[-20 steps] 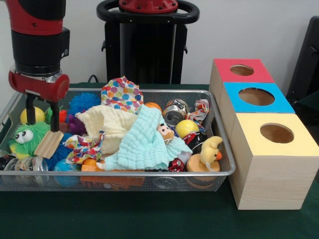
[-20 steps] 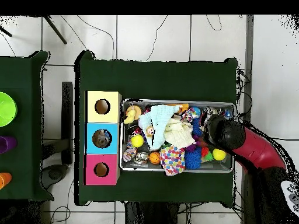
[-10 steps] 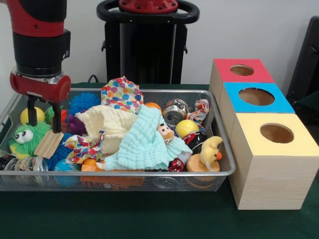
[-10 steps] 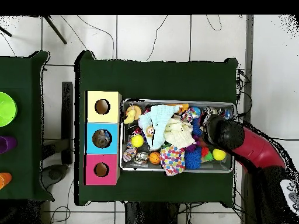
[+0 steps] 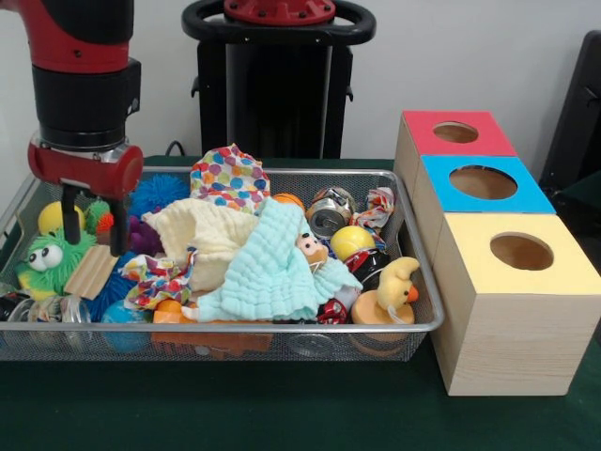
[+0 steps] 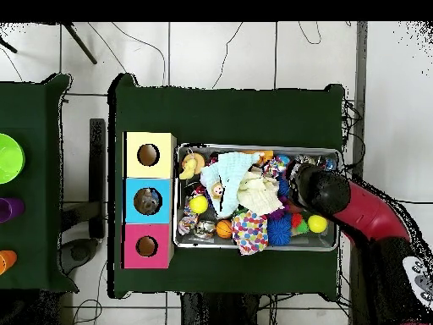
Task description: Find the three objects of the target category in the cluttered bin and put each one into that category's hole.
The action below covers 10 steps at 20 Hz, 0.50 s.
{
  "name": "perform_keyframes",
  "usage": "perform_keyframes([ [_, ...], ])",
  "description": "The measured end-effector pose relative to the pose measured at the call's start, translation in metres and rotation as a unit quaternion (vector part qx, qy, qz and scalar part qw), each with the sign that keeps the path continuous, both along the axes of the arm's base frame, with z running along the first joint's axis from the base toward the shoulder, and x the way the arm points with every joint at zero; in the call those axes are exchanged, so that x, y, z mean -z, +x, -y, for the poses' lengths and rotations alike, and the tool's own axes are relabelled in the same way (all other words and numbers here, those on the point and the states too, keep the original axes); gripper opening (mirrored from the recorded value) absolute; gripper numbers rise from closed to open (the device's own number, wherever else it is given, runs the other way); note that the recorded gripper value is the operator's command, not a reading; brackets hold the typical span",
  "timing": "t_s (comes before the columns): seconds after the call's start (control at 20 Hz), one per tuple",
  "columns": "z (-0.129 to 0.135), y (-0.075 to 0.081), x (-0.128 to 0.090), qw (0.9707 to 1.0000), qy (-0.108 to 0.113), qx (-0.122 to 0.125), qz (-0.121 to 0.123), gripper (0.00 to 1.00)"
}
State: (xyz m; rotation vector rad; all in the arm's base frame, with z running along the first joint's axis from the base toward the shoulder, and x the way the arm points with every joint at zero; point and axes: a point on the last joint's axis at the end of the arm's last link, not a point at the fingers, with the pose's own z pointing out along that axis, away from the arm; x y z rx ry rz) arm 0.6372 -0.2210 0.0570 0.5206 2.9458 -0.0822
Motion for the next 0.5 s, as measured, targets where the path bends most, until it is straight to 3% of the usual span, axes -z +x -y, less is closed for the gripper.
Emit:
perform_keyframes([
  [0.5, 0.006, 0.0078, 0.0062, 0.9998, 0.009, 0.001, -0.016, 1.0],
])
